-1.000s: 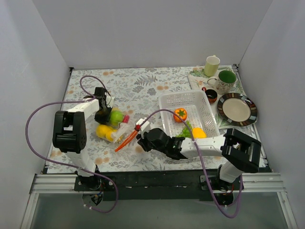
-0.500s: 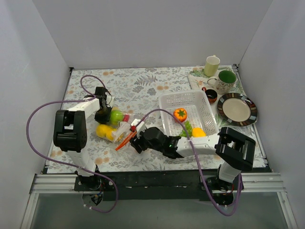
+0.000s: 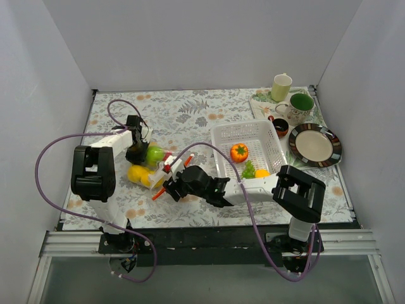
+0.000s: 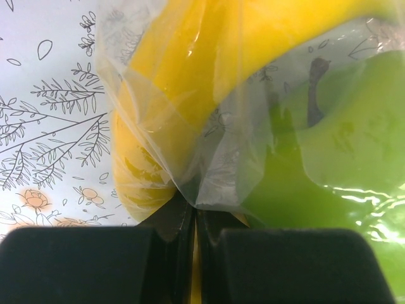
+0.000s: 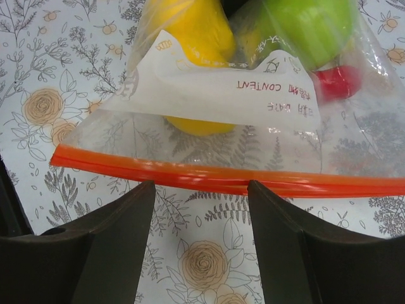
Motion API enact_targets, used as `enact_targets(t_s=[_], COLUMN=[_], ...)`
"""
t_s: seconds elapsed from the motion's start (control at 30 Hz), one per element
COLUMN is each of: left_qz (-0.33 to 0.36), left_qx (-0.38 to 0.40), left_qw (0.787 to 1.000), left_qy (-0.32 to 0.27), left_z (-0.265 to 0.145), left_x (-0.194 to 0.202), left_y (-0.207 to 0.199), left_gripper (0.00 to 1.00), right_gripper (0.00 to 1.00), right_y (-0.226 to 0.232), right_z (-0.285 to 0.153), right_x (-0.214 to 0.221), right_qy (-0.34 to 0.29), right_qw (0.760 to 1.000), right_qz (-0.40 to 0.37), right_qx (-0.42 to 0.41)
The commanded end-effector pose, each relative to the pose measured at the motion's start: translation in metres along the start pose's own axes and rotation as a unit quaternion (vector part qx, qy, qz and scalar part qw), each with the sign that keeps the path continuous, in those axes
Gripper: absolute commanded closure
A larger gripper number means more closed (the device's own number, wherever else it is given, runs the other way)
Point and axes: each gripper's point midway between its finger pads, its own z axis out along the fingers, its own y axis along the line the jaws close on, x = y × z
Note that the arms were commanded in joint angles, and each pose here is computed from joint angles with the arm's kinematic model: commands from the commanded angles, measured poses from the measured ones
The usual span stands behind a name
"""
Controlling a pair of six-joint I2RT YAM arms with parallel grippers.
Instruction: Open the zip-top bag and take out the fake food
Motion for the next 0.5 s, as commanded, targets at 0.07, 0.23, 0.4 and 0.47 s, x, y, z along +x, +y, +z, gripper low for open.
enact_targets(t_s=[0.07, 0.23, 0.4, 0.47], left_qz=[0.010, 0.021, 0.019, 0.018], left_qx=[0.019, 0.007, 0.012, 0.013], left_qw=[0.999, 0.999, 0.999, 0.999], left_qy=[0.027, 0.031, 0.026, 0.025], left_z=[0.005, 0.008, 0.008, 0.007], left_x=[0.019, 0.024, 0.021, 0.021], left_y=[-0.009, -0.005, -0.007, -0.007], left_gripper=[1.00, 1.00, 1.00, 1.00], right_gripper=[0.30, 0.37, 0.62, 0.65], right_y=[0.003, -0.007, -0.018, -0.021], right_z=[0.018, 0.006, -0.003, -0.002], right_x=[-0.024, -0.019, -0.021, -0.019], right_qy=[-0.024, -0.027, -0.034, -0.033], right_qw=[1.000, 0.999, 0.998, 0.998], right_qz=[-0.010, 0.007, 0.020, 0.024], right_qx=[0.003, 0.028, 0.052, 0.057])
